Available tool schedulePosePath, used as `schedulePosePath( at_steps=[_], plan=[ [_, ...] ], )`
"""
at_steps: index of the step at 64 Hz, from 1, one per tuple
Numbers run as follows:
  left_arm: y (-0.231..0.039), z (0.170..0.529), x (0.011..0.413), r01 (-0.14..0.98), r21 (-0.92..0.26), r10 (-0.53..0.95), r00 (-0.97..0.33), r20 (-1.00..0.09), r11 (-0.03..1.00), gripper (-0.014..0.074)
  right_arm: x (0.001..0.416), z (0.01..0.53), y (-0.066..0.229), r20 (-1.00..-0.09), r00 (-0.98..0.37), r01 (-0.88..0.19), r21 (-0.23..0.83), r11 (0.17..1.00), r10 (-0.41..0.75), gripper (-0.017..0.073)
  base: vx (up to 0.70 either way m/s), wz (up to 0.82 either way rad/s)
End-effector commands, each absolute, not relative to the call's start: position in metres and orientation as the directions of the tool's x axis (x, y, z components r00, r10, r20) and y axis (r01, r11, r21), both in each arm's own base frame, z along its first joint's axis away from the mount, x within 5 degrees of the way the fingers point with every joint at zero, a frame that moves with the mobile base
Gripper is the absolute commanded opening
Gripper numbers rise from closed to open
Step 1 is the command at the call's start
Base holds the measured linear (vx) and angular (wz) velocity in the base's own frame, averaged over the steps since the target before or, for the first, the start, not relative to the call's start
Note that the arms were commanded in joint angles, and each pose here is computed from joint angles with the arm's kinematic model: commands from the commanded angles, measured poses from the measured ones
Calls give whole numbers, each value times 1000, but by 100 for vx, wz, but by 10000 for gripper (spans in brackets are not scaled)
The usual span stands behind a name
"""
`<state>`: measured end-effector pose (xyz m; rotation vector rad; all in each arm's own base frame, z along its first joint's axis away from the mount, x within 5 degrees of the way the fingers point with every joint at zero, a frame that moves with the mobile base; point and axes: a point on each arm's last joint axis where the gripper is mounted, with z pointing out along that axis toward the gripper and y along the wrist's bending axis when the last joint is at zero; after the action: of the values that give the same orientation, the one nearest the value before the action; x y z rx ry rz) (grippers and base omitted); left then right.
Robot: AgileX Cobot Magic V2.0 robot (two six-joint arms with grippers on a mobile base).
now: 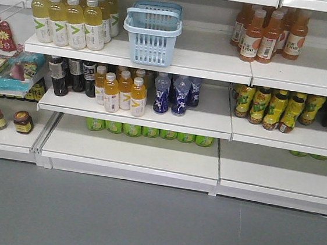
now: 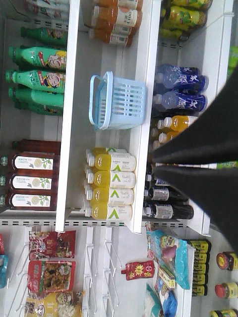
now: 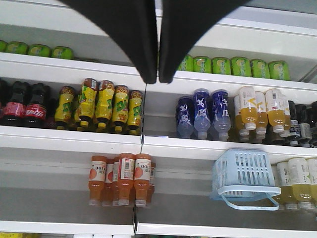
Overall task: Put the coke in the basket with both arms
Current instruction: 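Drive the base toward the shelf holding the light-blue basket, then align the base in front of the light-blue basket on the shelf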
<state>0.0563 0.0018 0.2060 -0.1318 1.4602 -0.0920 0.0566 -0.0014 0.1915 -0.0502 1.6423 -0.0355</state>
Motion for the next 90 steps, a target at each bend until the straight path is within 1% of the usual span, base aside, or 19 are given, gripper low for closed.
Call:
schedulePosePath(
  at_steps=[1,90],
  plan=[
    [1,225,52,19,-158,-158,228,-961,987,-6,56,196,0,-997,-1,-22,-73,997,-73,-5,19,5],
    [1,225,52,19,-157,-157,228,-961,987,-6,56,196,0,-997,-1,-22,-73,997,-73,-5,19,-3]
  ],
)
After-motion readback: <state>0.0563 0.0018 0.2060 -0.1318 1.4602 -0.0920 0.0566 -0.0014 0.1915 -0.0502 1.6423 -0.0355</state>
